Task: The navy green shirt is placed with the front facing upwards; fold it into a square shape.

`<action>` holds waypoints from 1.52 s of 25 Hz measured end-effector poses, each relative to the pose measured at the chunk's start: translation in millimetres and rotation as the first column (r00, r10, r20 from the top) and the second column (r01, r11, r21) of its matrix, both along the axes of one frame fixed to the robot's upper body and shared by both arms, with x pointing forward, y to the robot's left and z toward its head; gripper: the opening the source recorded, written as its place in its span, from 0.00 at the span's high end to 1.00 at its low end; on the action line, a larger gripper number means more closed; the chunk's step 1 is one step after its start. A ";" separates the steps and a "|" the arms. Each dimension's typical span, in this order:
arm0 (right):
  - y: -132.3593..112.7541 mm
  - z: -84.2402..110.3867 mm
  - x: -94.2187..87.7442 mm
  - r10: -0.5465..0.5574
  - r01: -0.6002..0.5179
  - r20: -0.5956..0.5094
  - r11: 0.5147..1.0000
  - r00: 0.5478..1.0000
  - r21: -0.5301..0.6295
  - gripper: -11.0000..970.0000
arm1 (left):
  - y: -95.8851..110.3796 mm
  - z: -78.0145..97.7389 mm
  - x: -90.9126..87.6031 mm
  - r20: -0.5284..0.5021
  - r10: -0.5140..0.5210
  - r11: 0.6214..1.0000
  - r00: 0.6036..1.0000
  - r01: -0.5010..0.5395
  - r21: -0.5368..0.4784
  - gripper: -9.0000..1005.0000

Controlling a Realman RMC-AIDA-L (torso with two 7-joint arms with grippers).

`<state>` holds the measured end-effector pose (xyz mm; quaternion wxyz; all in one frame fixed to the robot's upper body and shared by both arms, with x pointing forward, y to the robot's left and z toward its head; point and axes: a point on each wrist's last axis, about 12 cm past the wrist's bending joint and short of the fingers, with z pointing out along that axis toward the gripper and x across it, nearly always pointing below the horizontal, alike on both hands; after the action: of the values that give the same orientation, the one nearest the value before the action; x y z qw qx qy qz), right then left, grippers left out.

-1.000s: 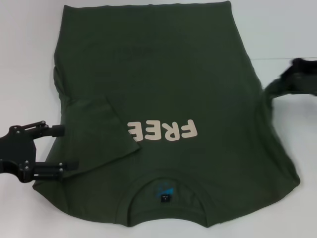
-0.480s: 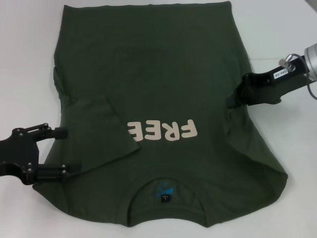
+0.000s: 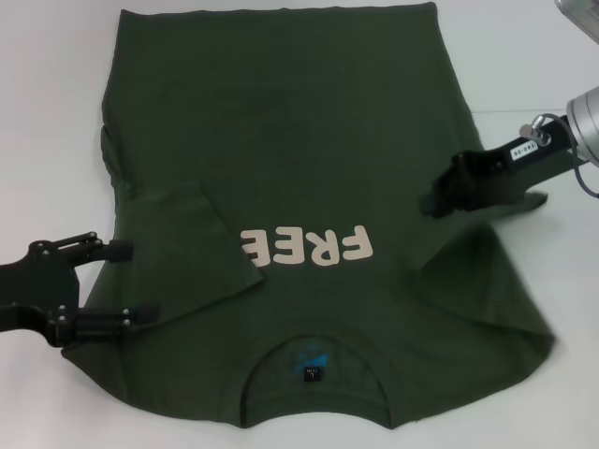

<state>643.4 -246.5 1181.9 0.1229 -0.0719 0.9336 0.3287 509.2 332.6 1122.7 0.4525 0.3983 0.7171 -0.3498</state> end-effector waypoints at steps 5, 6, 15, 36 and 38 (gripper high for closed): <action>7.0 5.7 0.6 0.033 -0.036 0.038 0.996 0.999 0.076 0.83 | -1.2 -0.3 0.1 -0.004 -0.001 1.000 1.000 0.001 -0.003 0.07; 7.0 6.9 0.9 0.034 -0.038 0.043 0.996 0.998 0.086 0.79 | -1.3 -0.3 0.1 -0.006 0.000 1.000 1.000 0.000 -0.004 0.07; -33.8 0.8 -5.2 -0.062 0.062 -0.024 0.998 0.998 -0.010 0.49 | -2.8 -1.3 -0.8 -0.018 0.002 1.000 1.000 -0.003 -0.014 0.07; -95.3 -19.6 -18.4 -0.228 0.214 -0.037 0.951 0.973 -0.225 0.09 | -3.8 -0.8 0.4 -0.018 -0.002 1.000 1.000 0.001 -0.012 0.07; -93.5 -21.3 -15.9 -0.231 0.220 -0.019 0.948 0.973 -0.229 0.09 | -3.7 -0.8 0.4 -0.017 -0.001 1.000 1.000 0.001 -0.012 0.07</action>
<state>627.5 -340.0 1160.6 0.1294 0.0293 0.9695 0.2059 509.6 328.8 1121.9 0.4483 0.3931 0.7187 -0.3577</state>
